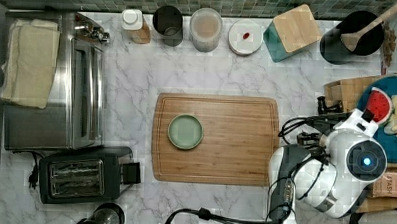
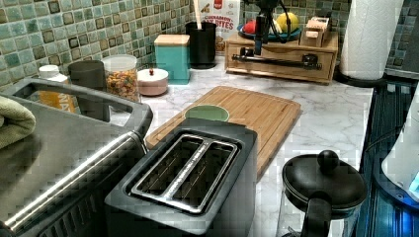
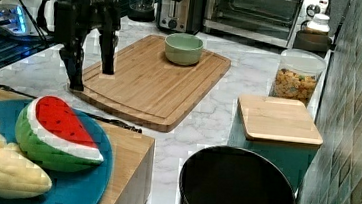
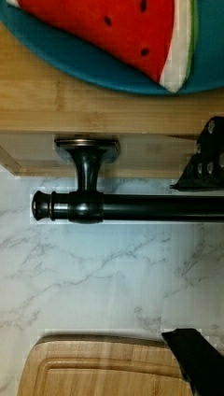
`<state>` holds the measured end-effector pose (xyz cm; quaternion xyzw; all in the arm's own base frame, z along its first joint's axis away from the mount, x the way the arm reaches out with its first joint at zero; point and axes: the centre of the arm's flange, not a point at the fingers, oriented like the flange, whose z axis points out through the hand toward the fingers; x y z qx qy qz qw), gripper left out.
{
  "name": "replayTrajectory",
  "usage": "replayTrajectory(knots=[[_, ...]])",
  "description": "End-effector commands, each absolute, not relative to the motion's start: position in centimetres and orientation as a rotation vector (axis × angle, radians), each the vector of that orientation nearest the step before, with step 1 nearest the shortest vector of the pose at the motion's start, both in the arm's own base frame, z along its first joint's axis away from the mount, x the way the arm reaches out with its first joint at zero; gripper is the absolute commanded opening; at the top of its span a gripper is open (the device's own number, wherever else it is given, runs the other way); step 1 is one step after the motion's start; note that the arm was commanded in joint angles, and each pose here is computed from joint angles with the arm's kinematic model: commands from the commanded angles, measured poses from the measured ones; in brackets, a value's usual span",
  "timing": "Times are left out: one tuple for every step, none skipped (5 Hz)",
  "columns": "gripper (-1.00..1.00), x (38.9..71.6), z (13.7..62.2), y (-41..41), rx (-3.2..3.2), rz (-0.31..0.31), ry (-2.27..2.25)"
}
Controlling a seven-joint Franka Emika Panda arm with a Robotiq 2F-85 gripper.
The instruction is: Open the drawer.
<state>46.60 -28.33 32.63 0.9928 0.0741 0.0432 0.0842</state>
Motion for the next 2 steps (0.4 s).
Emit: replayTrajectory(knots=[[1.0, 44.22, 29.21, -31.88, 2.913, 0.122, 0.105], [1.0, 43.64, 29.07, -32.33, 2.899, 0.143, 0.099]])
